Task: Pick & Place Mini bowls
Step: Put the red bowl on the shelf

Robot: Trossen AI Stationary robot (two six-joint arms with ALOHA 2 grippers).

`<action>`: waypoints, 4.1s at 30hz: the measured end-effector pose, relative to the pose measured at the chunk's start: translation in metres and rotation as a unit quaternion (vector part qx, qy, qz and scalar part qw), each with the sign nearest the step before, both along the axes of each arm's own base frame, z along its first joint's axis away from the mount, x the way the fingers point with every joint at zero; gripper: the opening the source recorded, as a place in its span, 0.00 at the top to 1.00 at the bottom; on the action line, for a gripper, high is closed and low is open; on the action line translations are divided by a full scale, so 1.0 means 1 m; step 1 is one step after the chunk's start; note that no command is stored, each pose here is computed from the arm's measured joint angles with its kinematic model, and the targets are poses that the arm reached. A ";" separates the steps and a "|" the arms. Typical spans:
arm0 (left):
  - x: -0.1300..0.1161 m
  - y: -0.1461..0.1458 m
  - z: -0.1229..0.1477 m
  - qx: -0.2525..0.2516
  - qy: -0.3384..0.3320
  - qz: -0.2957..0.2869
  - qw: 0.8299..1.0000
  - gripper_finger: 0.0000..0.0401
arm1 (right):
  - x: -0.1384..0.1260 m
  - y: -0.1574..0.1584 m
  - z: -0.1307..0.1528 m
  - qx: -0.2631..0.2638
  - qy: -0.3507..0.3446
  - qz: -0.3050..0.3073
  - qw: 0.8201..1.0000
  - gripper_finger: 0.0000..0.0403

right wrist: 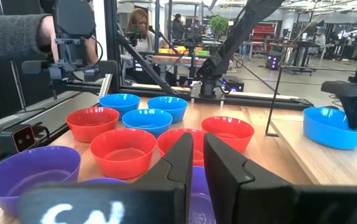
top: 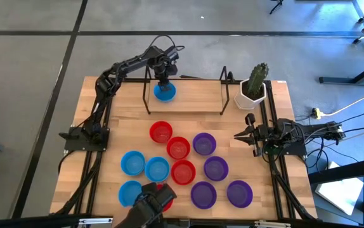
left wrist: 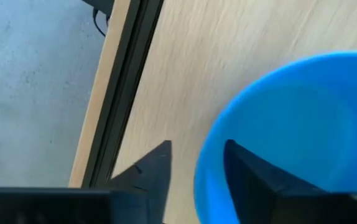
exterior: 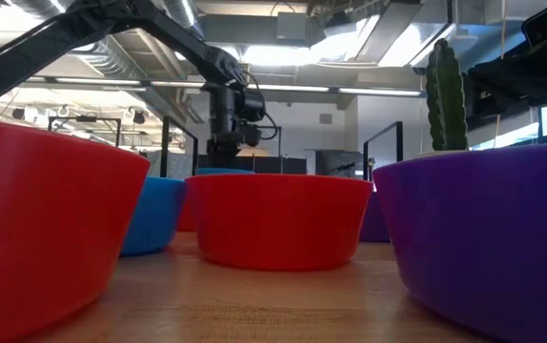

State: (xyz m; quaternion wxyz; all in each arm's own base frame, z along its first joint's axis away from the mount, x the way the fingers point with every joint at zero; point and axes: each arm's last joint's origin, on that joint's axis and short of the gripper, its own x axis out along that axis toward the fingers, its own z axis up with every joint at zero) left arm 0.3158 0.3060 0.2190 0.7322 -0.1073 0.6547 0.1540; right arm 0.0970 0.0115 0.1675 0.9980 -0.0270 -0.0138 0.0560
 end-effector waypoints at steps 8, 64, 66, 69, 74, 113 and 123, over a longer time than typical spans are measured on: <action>-0.002 -0.015 0.037 0.055 -0.009 0.001 0.998 0.46 | 0.000 0.000 0.000 0.001 0.000 0.000 1.000 0.90; -0.223 -0.296 -0.013 0.184 -0.682 -0.228 0.670 0.99 | 0.000 0.000 0.000 0.024 0.003 0.002 1.000 0.90; -0.225 -0.297 -0.006 0.189 -0.704 -0.223 0.647 0.99 | 0.000 0.000 0.000 0.026 0.003 0.001 1.000 0.90; -0.226 -0.297 -0.005 0.192 -0.711 -0.217 0.640 1.00 | 0.000 0.000 0.000 0.026 0.003 0.001 1.000 0.90; -0.226 -0.296 -0.004 0.215 -0.708 -0.226 0.633 0.99 | 0.000 0.000 0.000 0.010 0.001 0.001 1.000 0.90; -0.229 -0.297 0.016 0.261 -0.738 -0.231 0.578 0.99 | -0.001 0.000 0.013 -0.066 -0.076 -0.007 0.995 0.90; -0.228 -0.296 0.012 0.255 -0.727 -0.233 0.593 0.98 | -0.001 0.000 0.013 -0.067 -0.075 -0.007 0.995 0.94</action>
